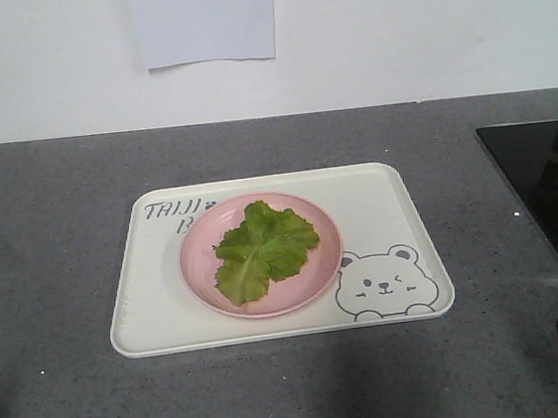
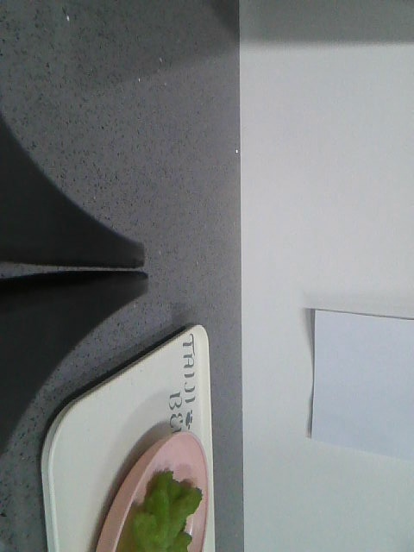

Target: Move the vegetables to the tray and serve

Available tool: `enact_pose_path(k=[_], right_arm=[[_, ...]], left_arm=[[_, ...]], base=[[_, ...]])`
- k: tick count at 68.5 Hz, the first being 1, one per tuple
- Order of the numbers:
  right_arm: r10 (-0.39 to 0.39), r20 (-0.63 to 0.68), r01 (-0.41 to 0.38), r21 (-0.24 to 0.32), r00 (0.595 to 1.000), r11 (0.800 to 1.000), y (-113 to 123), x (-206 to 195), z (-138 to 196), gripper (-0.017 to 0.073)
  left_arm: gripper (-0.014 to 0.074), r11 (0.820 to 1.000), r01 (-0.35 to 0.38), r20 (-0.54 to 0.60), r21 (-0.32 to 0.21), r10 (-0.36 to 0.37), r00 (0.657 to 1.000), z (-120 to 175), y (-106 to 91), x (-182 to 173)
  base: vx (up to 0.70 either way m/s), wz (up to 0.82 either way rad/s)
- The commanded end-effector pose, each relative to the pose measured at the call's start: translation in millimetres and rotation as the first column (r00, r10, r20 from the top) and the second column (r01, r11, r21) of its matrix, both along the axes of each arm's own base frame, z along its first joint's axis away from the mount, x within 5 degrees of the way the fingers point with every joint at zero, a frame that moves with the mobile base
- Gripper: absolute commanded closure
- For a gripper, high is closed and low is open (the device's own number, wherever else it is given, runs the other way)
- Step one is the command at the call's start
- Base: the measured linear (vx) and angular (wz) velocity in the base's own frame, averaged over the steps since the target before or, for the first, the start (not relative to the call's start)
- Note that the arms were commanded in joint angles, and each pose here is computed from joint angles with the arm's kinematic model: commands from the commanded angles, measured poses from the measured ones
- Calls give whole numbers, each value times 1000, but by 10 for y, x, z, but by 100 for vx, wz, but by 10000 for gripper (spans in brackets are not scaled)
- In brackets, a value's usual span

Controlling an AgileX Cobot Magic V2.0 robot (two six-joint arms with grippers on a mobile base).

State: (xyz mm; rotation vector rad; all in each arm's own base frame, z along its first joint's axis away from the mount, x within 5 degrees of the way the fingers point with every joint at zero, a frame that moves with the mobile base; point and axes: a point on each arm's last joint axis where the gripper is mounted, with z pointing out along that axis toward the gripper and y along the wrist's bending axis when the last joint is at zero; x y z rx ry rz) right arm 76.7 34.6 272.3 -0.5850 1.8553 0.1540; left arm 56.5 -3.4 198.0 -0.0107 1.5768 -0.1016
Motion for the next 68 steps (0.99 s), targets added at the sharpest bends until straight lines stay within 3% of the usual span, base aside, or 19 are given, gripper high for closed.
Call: enact_pose_path(k=[1, 16, 27, 38, 48, 58, 68], right_arm=[[-29, 73, 27, 26, 997, 999, -15, 31, 136, 565], [-20, 62, 19, 19, 998, 1000, -10, 26, 126, 565], [-49, 101, 51, -19, 994, 999, -47, 43, 92, 565], [-160, 159, 145, 105, 974, 984, -119, -19, -87, 565], [-244, 177, 214, 174, 954, 961, -195, -122, -328, 565], [-327, 168, 274, 276, 930, 921, -261, -211, -490, 563], [-367, 168, 301, 320, 915, 898, -295, -242, -664, 561]], left_arm=[[599, 1000, -5, 65, -17, 6, 998, -11, 4, -2], [599, 1000, -5, 65, -17, 6, 998, -11, 4, -2], [599, 1000, -5, 65, -17, 6, 998, -11, 4, -2], [599, 1000, -5, 65, -17, 6, 998, -11, 4, -2], [599, 1000, -5, 65, -17, 6, 998, -11, 4, -2], [599, 1000, -5, 65, -17, 6, 998, -11, 4, -2], [599, 1000, -5, 65, -17, 6, 998, -11, 4, -2]], base=[[0, 0], [0, 0], [0, 0], [0, 0], [0, 0], [0, 0], [0, 0]])
